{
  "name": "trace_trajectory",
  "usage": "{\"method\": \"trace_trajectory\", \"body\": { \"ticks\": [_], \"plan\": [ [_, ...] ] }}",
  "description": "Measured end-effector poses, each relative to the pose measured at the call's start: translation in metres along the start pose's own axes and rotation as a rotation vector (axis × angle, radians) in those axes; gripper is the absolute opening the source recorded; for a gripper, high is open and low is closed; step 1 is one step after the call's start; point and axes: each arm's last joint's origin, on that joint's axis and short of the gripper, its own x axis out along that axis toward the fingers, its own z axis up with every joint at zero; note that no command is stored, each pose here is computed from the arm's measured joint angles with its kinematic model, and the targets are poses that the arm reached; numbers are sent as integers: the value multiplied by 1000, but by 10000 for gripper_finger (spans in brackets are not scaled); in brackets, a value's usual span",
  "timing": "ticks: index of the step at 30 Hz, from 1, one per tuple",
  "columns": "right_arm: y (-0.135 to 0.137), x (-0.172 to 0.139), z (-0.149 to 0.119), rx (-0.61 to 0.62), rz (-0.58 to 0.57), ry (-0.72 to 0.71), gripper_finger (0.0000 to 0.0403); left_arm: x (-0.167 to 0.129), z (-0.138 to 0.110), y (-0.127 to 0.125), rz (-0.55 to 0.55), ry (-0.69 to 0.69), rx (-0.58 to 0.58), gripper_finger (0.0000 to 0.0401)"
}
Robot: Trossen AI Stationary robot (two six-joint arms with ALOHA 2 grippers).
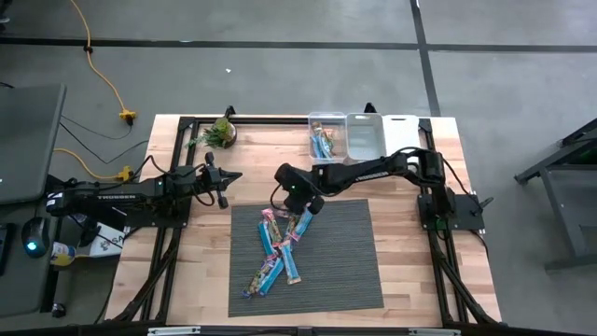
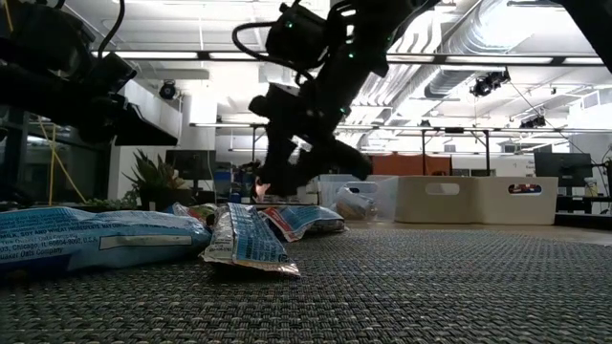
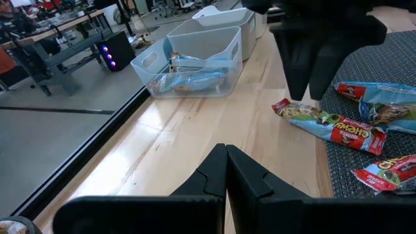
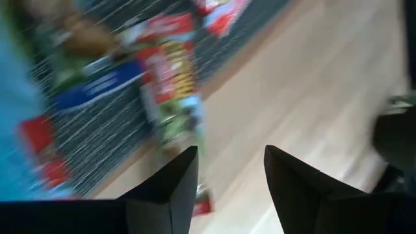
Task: Pick and place Granola Bars by type
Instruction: Put the red granola bar into the gray bin
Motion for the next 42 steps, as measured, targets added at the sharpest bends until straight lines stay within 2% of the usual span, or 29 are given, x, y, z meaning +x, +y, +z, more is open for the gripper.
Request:
{"method": "trace_trajectory", "body": {
  "ticks": [4, 18, 21, 24, 29, 42],
  "plan": [
    [-2, 0, 4, 67, -35, -25, 161, 0, 0, 0, 0, 0, 0, 1],
    [2, 2, -1, 112, 10, 13, 166, 0, 0, 0, 0, 0, 0, 1],
    [7, 7, -4, 124, 48, 47, 177, 0, 0, 0, 0, 0, 0, 1],
    [9, 11, -7, 142, 27, 102, 197, 0, 0, 0, 0, 0, 0, 1],
    [8, 10, -6, 128, 4, 113, 225, 0, 0, 0, -3, 0, 0, 1],
    [14, 10, 3, 121, 89, -2, 225, 0, 0, 0, -4, -1, 0, 1]
  ]
}}
